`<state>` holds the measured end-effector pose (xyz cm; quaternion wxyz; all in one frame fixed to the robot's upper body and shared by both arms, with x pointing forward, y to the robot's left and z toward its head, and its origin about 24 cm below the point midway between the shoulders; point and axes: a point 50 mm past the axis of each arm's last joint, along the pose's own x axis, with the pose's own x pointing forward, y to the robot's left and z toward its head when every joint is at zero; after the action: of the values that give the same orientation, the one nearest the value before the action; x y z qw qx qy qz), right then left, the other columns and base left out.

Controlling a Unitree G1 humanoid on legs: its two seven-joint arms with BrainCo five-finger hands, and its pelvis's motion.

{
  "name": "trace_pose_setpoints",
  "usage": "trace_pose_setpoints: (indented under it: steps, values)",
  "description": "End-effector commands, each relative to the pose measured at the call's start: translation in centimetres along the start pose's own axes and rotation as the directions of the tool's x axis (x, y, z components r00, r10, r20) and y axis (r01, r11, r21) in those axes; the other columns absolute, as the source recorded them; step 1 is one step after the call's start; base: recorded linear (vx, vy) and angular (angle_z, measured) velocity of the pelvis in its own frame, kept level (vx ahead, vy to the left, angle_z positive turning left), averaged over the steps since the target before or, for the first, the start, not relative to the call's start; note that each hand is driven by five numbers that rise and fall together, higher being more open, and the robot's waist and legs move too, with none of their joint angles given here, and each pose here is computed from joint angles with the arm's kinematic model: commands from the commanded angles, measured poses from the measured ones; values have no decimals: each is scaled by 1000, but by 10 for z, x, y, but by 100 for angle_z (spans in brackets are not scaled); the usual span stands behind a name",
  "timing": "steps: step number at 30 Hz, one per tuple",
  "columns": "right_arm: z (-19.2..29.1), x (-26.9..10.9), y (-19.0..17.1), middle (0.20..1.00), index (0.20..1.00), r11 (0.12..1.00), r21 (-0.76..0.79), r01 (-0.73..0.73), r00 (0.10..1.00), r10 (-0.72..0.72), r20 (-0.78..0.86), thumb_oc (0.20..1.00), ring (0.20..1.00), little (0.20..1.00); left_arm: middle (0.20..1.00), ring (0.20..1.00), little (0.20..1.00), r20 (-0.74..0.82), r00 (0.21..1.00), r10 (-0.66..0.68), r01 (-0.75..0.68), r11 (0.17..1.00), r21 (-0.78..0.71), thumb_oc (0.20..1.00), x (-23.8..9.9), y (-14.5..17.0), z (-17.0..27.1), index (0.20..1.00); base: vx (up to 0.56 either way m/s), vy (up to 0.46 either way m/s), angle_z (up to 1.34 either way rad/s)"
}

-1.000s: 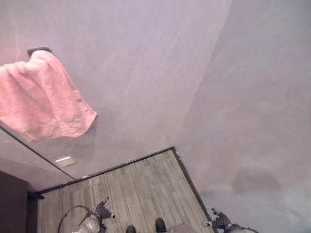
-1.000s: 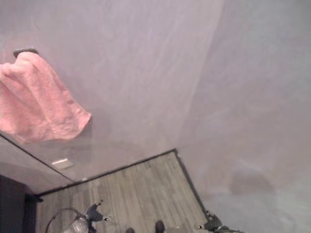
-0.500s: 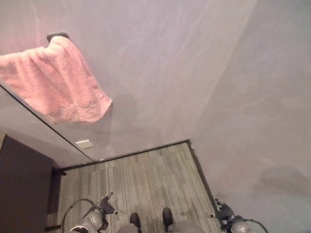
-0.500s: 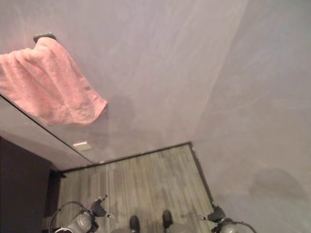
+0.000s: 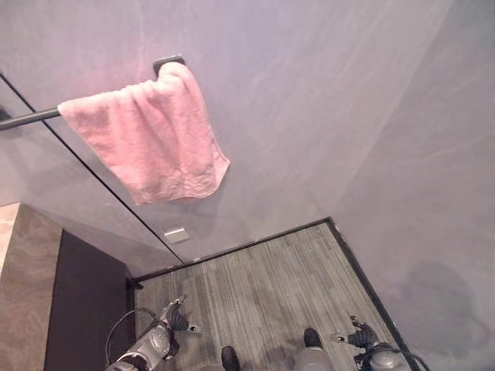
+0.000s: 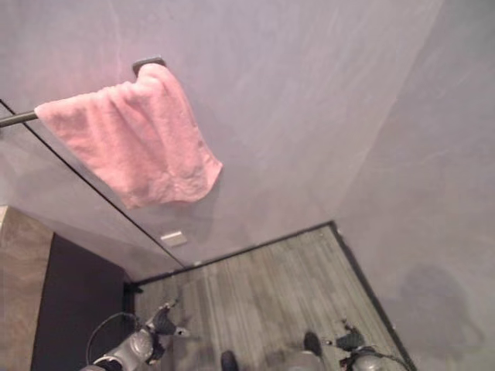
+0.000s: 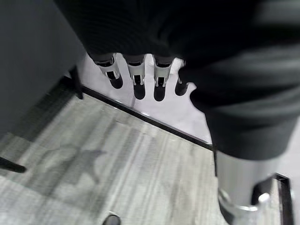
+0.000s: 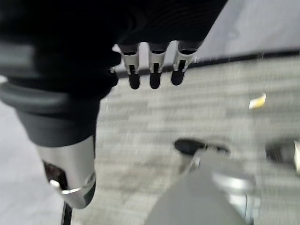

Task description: Put brush and paste in cup on sink, flatten towel.

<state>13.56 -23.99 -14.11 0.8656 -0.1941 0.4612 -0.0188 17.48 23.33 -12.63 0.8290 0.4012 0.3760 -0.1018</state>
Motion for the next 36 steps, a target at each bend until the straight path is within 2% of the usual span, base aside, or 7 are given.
trace_pose_setpoints:
  steps: [1, 8, 17, 24, 30, 36]
  values:
    - [10, 2, -6, 1000, 1000, 1000, -6, -19, 999, 19, 47, 1000, 1000, 1000, 1000, 1000, 1000, -17, 999, 45, -46, 999, -24, 1000, 1, 17, -7, 1000, 4, 328, -80]
    - [0, 0, -2, 1000, 1000, 997, -72, -41, 999, 43, 22, 1000, 1000, 1000, 1000, 1000, 1000, -54, 998, 16, -17, 1000, -18, 1000, -1, 11, -14, 1000, 39, 99, 10]
    - [-21, -5, -15, 1000, 1000, 993, -118, 7, 998, -13, -56, 1000, 1000, 1000, 1000, 1000, 1000, 54, 998, -12, 11, 1000, 17, 1000, 5, 2, 18, 1000, 22, 16, 38]
    - [-33, -8, -13, 1000, 1000, 990, -143, -11, 994, -5, -112, 1000, 1000, 1000, 1000, 1000, 1000, 67, 998, -12, 10, 1000, 29, 1000, 7, 3, 22, 1000, 75, 186, 2]
    - [-28, -5, -14, 1000, 1000, 995, -99, 13, 995, -23, -101, 1000, 1000, 1000, 1000, 1000, 1000, 81, 997, 5, -7, 999, 37, 1000, 7, 10, 23, 1000, 46, 213, -7]
    - [-10, -1, -5, 1000, 1000, 1000, -18, -2, 999, 1, -49, 1000, 1000, 1000, 1000, 1000, 1000, 5, 999, 33, -33, 999, -23, 1000, 4, 13, 4, 1000, 35, 180, -31]
